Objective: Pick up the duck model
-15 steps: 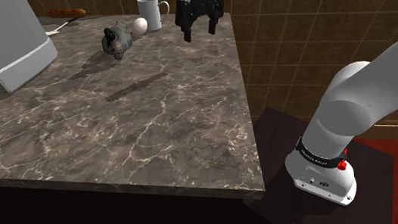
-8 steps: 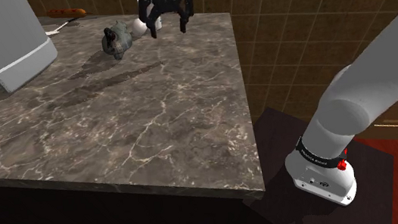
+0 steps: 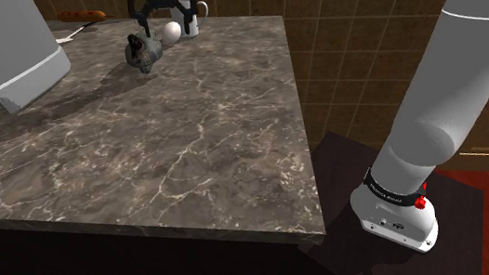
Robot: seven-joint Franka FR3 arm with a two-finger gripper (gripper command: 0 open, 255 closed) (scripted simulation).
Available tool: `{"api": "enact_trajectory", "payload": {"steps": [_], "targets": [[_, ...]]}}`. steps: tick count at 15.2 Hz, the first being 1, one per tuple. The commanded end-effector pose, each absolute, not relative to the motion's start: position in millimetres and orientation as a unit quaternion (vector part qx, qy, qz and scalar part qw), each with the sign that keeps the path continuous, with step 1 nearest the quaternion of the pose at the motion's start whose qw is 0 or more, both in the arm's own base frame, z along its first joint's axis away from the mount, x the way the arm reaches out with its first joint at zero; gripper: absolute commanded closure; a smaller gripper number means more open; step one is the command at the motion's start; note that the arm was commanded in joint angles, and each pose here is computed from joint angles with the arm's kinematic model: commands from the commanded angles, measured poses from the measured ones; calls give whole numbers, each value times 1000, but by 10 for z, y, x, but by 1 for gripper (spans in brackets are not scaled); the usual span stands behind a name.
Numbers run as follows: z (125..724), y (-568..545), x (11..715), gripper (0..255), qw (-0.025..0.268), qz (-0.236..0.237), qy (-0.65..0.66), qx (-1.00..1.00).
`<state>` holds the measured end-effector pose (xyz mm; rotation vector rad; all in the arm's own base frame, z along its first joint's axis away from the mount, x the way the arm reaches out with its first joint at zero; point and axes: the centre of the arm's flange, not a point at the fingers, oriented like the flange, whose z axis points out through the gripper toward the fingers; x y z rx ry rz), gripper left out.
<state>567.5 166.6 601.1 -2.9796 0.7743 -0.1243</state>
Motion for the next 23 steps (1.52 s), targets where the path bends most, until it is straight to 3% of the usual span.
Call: {"api": "enact_trajectory", "payload": {"steps": [1,6,16,17,23], "targets": [[6049,1712,5945,0,32,-41,274,-960],[6125,1803,6569,0,37,-44,324,-944],[5725,1803,6569,0,37,-44,324,-944],[5723,1799,6570,255,37,-44,324,-944],[5726,1799,6572,255,37,-44,324,-944]]}}
